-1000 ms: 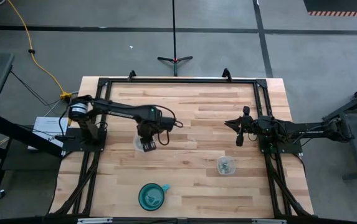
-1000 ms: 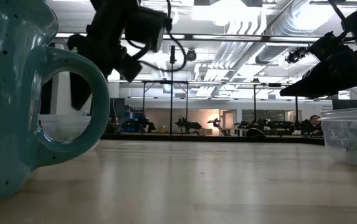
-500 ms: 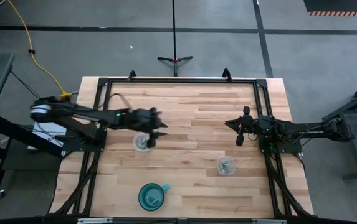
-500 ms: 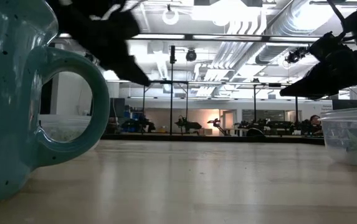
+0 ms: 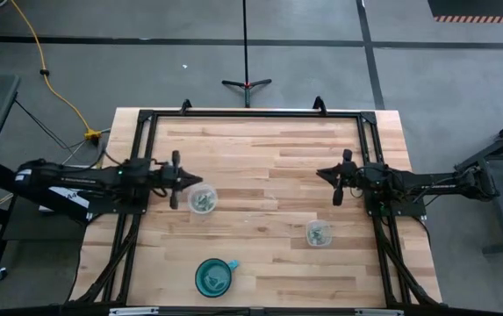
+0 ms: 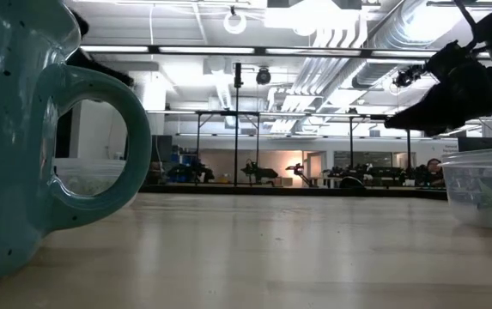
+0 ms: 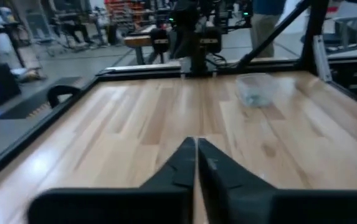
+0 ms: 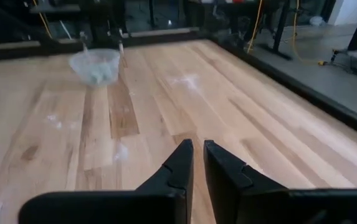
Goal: Sort candy
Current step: Return to Home Position
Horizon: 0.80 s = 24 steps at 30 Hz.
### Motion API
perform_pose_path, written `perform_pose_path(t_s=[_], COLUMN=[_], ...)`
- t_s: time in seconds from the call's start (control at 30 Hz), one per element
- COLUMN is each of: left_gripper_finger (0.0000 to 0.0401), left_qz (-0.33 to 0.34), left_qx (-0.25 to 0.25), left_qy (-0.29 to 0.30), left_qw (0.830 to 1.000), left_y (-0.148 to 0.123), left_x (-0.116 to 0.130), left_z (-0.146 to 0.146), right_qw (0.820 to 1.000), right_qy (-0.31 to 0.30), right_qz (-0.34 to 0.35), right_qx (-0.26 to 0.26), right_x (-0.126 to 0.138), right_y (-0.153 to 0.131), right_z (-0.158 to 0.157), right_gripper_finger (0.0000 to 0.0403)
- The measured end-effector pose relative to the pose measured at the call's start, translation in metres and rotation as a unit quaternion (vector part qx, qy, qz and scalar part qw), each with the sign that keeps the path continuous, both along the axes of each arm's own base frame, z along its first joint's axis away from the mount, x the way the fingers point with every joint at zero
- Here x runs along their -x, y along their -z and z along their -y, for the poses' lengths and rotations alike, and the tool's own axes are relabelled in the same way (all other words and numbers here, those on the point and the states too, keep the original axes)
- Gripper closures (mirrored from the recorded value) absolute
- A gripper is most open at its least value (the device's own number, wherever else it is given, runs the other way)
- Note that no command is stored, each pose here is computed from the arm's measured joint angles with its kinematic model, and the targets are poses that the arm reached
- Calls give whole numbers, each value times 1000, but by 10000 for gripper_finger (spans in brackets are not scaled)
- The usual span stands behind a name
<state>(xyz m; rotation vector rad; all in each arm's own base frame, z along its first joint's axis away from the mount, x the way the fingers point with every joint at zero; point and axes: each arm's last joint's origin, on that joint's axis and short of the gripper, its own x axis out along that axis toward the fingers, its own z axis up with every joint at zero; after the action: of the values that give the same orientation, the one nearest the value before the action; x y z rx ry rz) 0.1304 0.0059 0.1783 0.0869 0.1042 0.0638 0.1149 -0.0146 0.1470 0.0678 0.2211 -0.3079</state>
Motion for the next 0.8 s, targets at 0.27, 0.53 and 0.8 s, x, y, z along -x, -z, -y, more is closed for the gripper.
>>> perform_pose_path(t_s=[0.27, 0.53, 0.8], left_gripper_finger=[349, 381, 335], left_qz=[46, 59, 53], left_qx=[-19, -44, -22], left_qy=[27, 47, 46], left_qw=[998, 996, 997], left_y=[7, 10, 11], left_x=[24, 33, 32], left_z=[2, 4, 4], right_qw=[990, 985, 980], right_qy=[-104, -132, -155], right_qz=[87, 109, 121], right_qx=[27, 13, 5], right_x=[-4, -4, -2], right_y=[-18, -21, -23], right_z=[-6, -7, -9], right_gripper_finger=[380, 381, 383])
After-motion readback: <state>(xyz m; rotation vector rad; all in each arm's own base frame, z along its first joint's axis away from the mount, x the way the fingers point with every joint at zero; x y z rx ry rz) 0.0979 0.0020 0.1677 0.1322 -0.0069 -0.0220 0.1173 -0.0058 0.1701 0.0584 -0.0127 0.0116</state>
